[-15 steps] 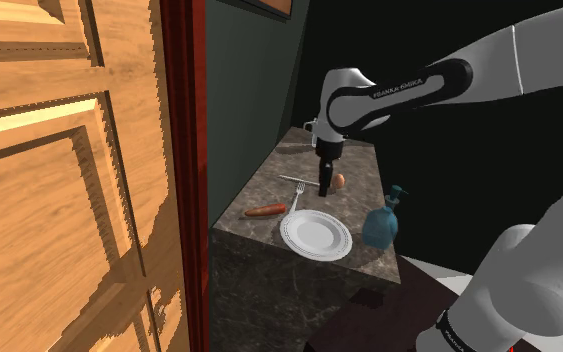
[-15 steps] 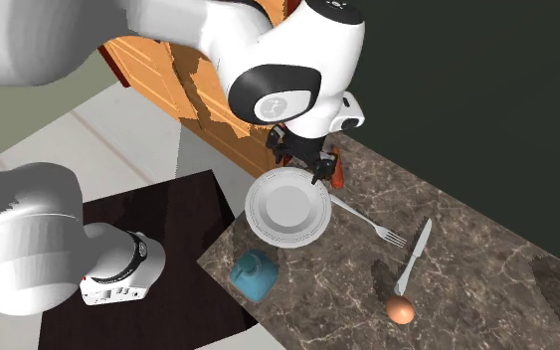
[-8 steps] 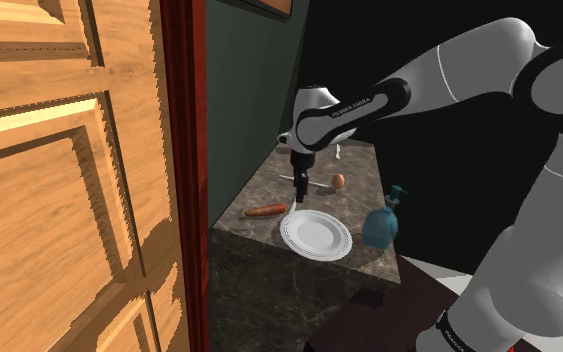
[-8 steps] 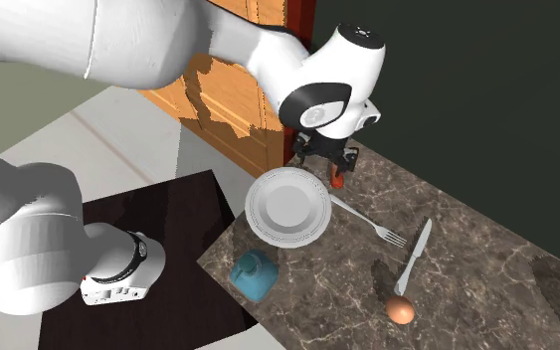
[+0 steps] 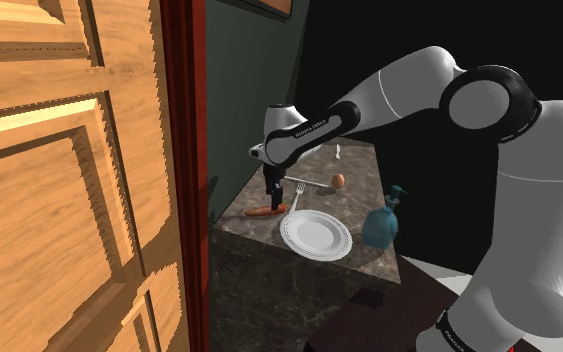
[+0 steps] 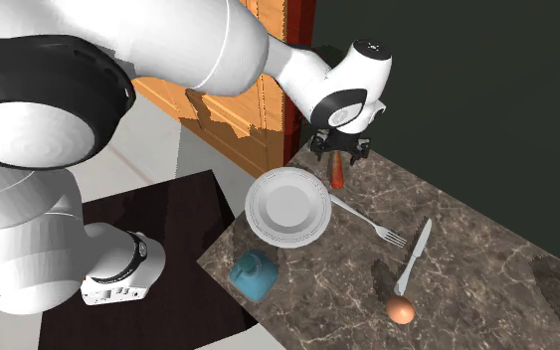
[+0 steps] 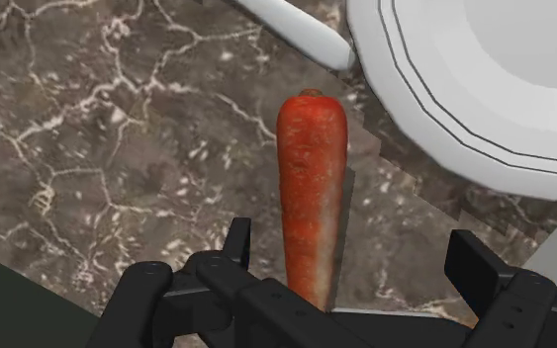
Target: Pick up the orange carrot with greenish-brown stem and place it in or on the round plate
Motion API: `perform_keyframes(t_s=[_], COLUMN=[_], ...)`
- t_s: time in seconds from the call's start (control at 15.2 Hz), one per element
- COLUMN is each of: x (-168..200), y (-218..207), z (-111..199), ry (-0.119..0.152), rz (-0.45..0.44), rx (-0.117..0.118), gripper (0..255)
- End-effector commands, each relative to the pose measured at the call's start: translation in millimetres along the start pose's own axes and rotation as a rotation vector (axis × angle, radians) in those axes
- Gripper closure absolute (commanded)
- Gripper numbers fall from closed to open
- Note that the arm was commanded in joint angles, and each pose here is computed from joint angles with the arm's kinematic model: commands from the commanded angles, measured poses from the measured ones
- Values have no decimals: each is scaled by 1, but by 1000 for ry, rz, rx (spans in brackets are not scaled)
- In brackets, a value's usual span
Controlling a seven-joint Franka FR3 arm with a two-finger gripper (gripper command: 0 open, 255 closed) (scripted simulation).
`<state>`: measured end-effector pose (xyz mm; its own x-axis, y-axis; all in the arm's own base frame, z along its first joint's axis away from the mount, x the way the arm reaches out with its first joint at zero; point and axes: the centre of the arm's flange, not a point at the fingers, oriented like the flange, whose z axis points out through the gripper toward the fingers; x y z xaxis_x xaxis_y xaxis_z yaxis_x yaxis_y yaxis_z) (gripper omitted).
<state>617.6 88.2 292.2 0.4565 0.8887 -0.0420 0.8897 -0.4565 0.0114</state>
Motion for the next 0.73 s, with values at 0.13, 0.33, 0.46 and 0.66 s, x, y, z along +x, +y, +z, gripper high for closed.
perform_keyframes(t_s=[0.13, 0.33, 0.46, 0.66], x=[13, 13, 13, 13], y=[9, 9, 9, 9], z=[20, 36, 47, 50], ry=[2, 2, 2, 2], rz=[-42, -42, -42, -42], rx=[-8, -8, -8, -8], gripper=[0, 0, 0, 0])
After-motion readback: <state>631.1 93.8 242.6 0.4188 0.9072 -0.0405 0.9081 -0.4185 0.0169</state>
